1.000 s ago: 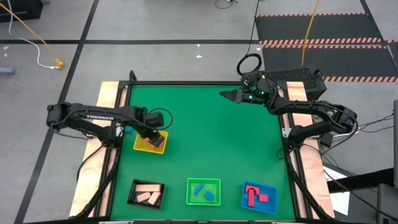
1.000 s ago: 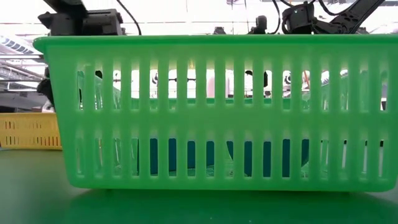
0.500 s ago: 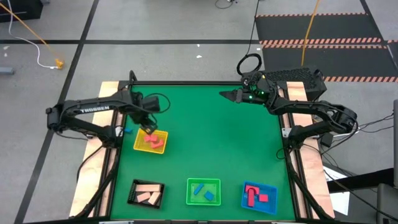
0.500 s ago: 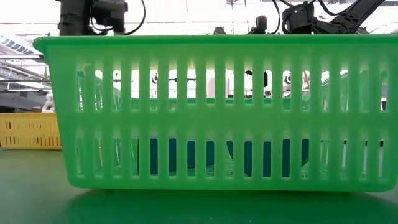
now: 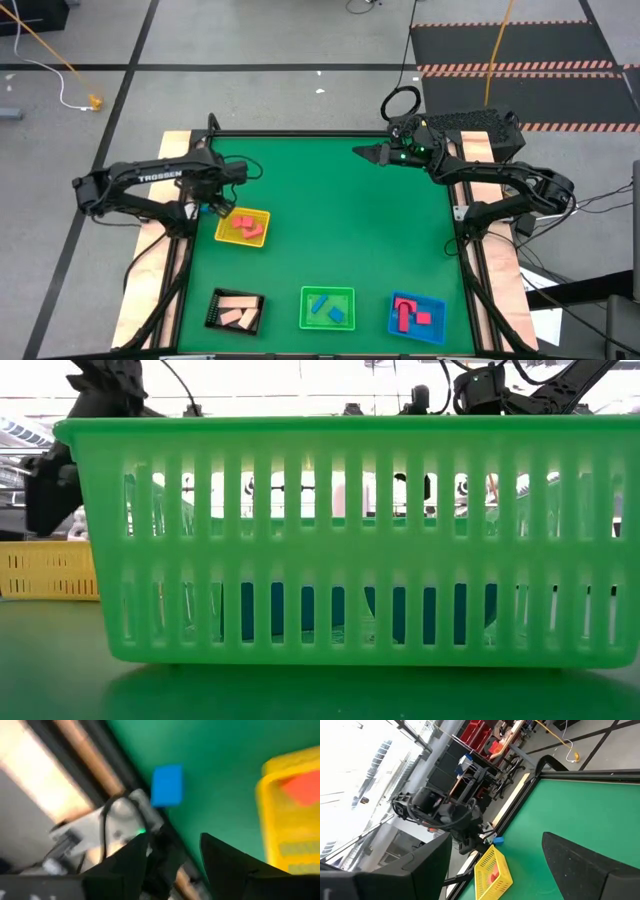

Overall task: Sort & place blocks by color
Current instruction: Put the blue triangle block into the green bin

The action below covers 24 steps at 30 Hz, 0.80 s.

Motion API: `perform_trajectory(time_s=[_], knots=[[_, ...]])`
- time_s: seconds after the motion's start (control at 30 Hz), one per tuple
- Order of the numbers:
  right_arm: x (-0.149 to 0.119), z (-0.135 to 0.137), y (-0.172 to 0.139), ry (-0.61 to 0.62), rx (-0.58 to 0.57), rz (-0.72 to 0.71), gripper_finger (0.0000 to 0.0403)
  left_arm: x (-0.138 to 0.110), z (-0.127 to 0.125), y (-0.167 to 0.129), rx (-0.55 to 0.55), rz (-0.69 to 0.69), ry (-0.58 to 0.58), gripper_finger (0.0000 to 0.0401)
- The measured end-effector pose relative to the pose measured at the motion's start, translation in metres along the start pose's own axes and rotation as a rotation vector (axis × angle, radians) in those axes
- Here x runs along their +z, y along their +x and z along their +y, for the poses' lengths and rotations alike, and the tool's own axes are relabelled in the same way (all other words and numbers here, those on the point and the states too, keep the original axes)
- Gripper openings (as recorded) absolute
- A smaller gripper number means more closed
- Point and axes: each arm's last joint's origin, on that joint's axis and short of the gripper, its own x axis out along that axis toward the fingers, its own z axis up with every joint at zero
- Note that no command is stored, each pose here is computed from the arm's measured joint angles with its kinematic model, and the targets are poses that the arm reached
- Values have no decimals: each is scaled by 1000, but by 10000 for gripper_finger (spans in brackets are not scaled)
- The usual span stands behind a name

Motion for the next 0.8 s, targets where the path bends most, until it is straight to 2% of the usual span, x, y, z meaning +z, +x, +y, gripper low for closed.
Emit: perform_trajectory(time_s=[0.17,0.27,0.6,0.8], knots=[[0,0,0,0,0,-1,302,2,2,-1,1,18,-16,186],[0,0,0,0,-1,0,302,3,2,0,-8,24,-73,186],[0,0,0,-1,-4,2,302,5,0,0,-60,36,-498,186],[2,-1,-1,-7,-7,-7,302,13,-6,-1,-148,-14,-662,186]])
